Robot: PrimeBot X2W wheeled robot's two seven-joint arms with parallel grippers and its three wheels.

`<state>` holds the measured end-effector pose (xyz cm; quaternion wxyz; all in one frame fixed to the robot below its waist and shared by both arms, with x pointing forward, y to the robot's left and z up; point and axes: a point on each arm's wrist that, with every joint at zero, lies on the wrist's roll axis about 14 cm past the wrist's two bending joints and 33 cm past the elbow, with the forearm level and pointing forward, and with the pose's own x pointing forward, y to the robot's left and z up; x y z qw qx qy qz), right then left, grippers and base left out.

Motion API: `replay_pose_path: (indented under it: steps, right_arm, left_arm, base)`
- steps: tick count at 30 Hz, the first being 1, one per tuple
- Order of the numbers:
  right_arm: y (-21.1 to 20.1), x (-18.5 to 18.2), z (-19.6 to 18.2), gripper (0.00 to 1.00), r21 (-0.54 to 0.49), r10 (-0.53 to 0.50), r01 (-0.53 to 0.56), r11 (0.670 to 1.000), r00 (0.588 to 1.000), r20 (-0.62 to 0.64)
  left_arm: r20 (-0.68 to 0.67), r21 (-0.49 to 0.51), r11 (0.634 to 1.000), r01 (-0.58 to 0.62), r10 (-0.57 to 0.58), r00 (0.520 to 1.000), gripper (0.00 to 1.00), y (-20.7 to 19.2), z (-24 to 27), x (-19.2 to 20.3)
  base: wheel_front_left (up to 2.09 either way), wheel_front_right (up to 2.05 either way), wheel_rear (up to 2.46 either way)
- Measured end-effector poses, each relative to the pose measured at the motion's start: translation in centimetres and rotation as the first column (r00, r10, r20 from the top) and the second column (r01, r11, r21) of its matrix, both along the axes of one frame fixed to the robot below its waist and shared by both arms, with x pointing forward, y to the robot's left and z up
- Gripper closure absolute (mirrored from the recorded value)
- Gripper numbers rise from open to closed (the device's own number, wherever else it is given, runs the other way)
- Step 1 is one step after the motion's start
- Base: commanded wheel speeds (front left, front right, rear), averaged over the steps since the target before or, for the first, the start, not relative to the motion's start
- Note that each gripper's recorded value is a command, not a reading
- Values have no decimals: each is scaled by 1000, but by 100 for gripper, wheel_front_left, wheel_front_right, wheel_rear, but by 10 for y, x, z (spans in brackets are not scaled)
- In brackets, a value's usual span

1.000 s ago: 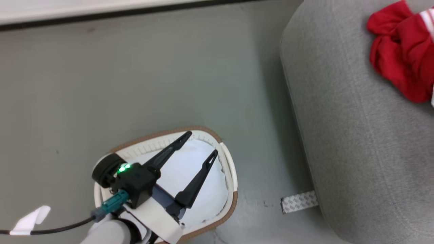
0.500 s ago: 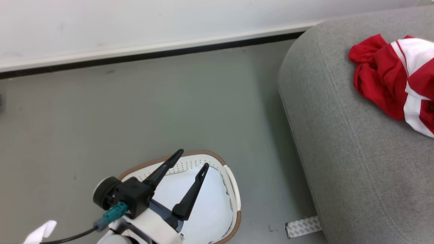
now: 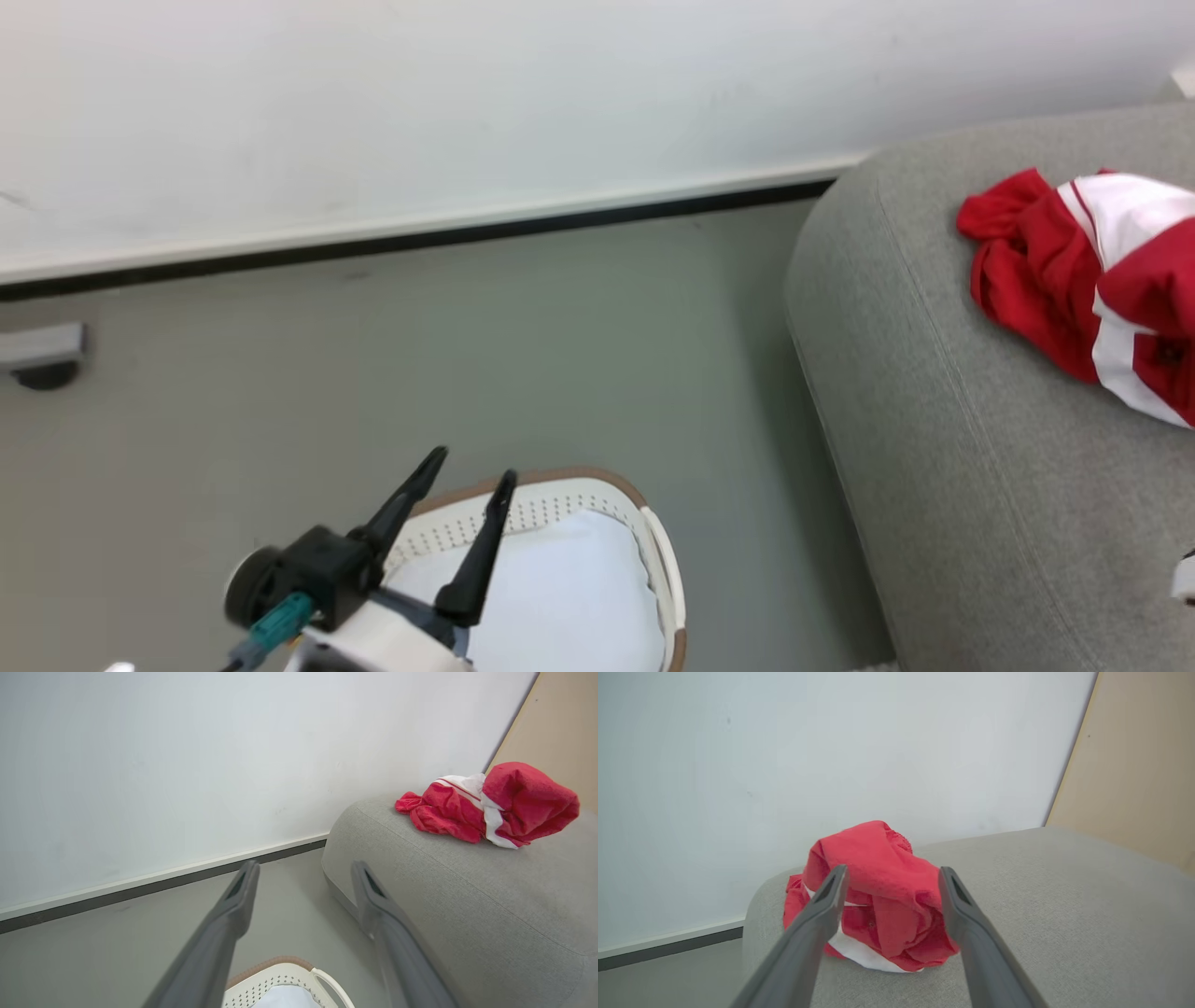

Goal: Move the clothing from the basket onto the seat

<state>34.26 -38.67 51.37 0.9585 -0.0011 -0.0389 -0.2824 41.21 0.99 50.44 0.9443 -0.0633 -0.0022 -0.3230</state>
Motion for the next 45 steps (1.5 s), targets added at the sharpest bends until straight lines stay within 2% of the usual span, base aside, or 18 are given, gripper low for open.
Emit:
replay_pose_path:
  steps: [8, 13, 23, 31, 38, 45]
  right_arm:
    - [50, 5, 6, 0, 20, 161, -162, 987, 986, 43]
    - [85, 9, 6, 0, 16, 266, -267, 963, 963, 49]
    - [139, 19, 7, 0, 38, 418, -421, 906, 906, 75]
    - [166, 22, -2, 0, 48, 489, -492, 870, 871, 51]
    - [185, 21, -12, 0, 64, 539, -540, 839, 842, 23]
    - [204, 11, -35, 0, 123, 583, -576, 808, 813, -20]
  left_arm:
    - [-7, 23, 978, -208, 208, 978, 0, 55, -6, -13]
    - [6, 21, 939, -343, 343, 939, 0, 96, -1, -24]
    - [10, 21, 863, -504, 504, 864, 0, 151, -4, -57]
    - [24, 11, 828, -561, 560, 828, 0, 171, -3, -71]
    - [36, 2, 823, -568, 568, 823, 0, 175, -1, -74]
    - [37, 6, 839, -545, 544, 838, 0, 166, -3, -75]
  base:
    - [0, 0, 0]
    - [0, 0, 0]
    - [0, 0, 0]
    - [0, 0, 0]
    - [0, 0, 0]
    - [0, 0, 0]
